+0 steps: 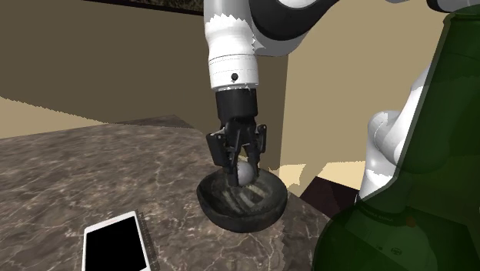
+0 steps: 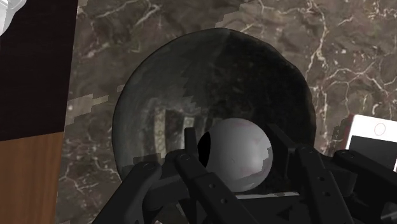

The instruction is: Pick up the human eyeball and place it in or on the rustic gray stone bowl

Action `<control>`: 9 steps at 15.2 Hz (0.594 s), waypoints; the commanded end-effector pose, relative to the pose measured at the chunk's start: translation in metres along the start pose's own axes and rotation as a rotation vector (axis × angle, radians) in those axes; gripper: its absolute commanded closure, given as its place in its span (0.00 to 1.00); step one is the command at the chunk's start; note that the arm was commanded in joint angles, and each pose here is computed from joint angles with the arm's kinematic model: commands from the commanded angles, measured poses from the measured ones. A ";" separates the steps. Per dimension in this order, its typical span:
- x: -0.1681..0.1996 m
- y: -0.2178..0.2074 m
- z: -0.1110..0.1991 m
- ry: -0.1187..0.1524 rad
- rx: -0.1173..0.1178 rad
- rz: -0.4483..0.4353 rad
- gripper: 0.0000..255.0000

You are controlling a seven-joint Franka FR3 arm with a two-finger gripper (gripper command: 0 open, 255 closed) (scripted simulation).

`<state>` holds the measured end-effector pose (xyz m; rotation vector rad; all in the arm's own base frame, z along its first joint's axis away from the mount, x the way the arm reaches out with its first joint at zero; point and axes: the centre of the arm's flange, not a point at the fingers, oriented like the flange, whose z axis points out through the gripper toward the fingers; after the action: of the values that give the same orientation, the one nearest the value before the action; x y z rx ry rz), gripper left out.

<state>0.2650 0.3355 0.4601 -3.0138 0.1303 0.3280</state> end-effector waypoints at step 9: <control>0.000 0.000 -0.040 0.000 0.000 0.000 0.00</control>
<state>0.2721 0.3311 0.4848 -3.0127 0.1303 0.3263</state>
